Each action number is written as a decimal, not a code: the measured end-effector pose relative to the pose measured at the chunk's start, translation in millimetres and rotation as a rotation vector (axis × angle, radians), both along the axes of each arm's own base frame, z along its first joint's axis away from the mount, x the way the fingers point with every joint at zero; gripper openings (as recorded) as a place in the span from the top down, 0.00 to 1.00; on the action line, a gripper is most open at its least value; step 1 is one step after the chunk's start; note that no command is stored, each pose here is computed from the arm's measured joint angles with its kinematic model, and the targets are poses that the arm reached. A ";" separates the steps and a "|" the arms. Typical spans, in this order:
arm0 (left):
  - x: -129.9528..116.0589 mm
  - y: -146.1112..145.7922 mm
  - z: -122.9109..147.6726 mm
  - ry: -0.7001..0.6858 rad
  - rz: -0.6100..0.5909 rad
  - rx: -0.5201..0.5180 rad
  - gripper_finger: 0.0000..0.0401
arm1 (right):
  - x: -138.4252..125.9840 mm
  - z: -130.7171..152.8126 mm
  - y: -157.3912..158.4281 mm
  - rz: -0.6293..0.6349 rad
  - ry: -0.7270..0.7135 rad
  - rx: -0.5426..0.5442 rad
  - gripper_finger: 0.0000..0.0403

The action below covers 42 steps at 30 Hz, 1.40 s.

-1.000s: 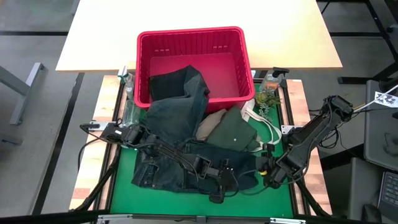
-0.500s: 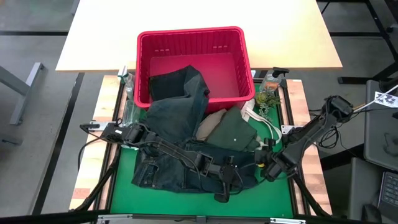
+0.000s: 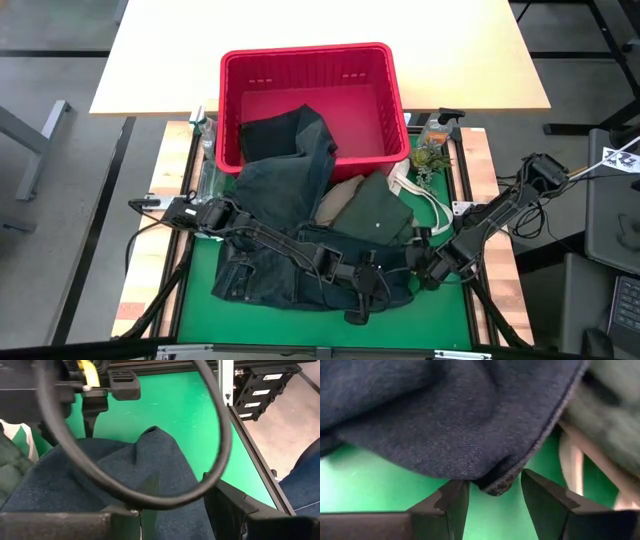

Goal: Fold laundry
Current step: Fold the dark blue pants

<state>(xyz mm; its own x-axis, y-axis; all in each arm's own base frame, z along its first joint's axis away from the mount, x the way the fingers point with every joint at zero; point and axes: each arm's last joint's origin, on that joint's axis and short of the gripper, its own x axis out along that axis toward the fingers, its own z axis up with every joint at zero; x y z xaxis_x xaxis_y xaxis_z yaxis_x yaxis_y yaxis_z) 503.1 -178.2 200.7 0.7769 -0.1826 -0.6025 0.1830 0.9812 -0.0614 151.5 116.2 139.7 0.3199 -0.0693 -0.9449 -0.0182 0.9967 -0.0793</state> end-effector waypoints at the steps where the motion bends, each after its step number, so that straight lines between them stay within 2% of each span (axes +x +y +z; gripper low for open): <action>1: 0.0 0.1 0.0 0.000 0.000 0.000 0.64 | 0.6 0.2 0.6 0.023 -0.003 0.001 0.55; 5: 0.2 0.2 0.4 -0.003 0.000 -0.001 0.64 | 1.2 0.3 2.5 0.076 0.010 0.026 0.55; 12: 0.1 0.2 0.3 -0.002 0.000 -0.001 0.64 | 0.9 0.2 3.3 0.079 0.024 0.050 0.58; 15: 0.1 0.2 0.3 -0.002 0.000 -0.001 0.64 | 1.0 0.2 3.4 0.079 0.023 0.052 0.67; 20: 0.2 0.2 0.4 -0.002 0.000 0.000 0.64 | 1.0 0.3 3.7 0.080 0.026 0.059 0.91; 22: 0.1 0.2 0.3 -0.001 0.000 0.000 0.64 | 1.1 0.6 4.2 0.082 0.031 0.068 0.96; 29: -9.0 4.6 6.8 0.082 0.002 0.030 0.67 | 6.2 10.3 10.3 0.099 0.042 0.122 0.88; 37: -31.4 12.7 45.1 0.144 0.005 0.050 0.79 | 8.4 22.6 14.2 0.133 0.091 0.144 0.98; 42: -48.9 15.4 65.7 0.202 0.017 0.048 0.86 | 10.9 30.6 17.3 0.140 0.101 0.166 0.93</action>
